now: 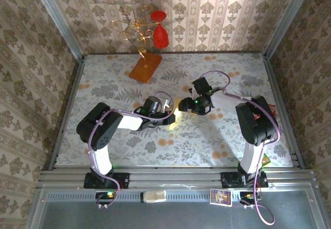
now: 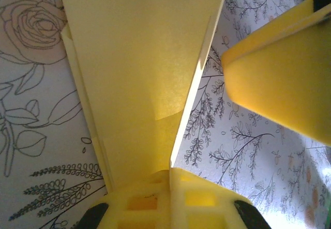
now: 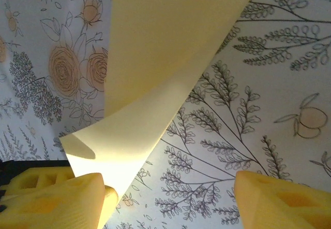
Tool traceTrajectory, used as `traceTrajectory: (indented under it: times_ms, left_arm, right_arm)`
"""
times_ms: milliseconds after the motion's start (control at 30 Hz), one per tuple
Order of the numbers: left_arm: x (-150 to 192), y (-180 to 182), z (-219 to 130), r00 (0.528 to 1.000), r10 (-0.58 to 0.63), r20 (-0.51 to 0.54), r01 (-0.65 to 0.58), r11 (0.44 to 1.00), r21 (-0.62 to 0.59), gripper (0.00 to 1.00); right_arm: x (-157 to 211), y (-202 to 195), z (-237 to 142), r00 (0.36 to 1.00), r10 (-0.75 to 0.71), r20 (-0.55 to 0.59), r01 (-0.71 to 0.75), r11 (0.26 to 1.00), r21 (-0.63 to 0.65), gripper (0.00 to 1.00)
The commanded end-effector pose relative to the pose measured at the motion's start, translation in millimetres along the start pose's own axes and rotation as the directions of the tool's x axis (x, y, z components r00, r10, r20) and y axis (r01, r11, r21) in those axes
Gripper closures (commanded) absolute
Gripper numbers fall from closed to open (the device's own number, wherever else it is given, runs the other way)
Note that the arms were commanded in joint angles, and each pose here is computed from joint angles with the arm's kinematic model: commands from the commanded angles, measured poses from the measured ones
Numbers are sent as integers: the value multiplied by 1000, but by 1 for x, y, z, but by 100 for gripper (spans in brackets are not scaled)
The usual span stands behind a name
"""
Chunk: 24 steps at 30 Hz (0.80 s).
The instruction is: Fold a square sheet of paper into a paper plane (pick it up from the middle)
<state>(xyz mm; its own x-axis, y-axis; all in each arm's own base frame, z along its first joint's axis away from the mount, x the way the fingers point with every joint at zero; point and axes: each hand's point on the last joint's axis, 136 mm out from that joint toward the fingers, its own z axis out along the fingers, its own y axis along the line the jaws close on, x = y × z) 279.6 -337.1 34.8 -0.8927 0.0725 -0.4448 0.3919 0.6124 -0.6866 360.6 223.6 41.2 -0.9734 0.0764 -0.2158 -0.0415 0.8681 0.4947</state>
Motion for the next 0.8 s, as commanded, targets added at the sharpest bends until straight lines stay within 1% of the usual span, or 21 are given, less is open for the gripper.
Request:
traceTrajectory:
  times_ms: [0, 167, 267, 433, 767]
  left_arm:
    - [2, 3, 1, 1000, -27, -7, 27, 1000, 10, 98]
    - [2, 3, 0, 999, -41, -7, 41, 999, 12, 98]
    - [4, 6, 1, 998, -61, -8, 61, 998, 6, 98]
    - [5, 9, 0, 997, -77, 4, 77, 997, 3, 98]
    - [9, 14, 1, 994, -107, 18, 106, 994, 22, 98]
  right_arm:
    - [5, -5, 6, 998, -40, -46, 42, 998, 48, 31]
    - [6, -7, 11, 998, -33, -54, 37, 997, 67, 31]
    - [2, -8, 10, 999, -32, -39, 35, 997, 74, 31]
    - [-1, -1, 11, 999, -34, -31, 35, 998, 42, 31]
    - [-2, -6, 22, 997, -44, -62, 48, 996, 69, 30]
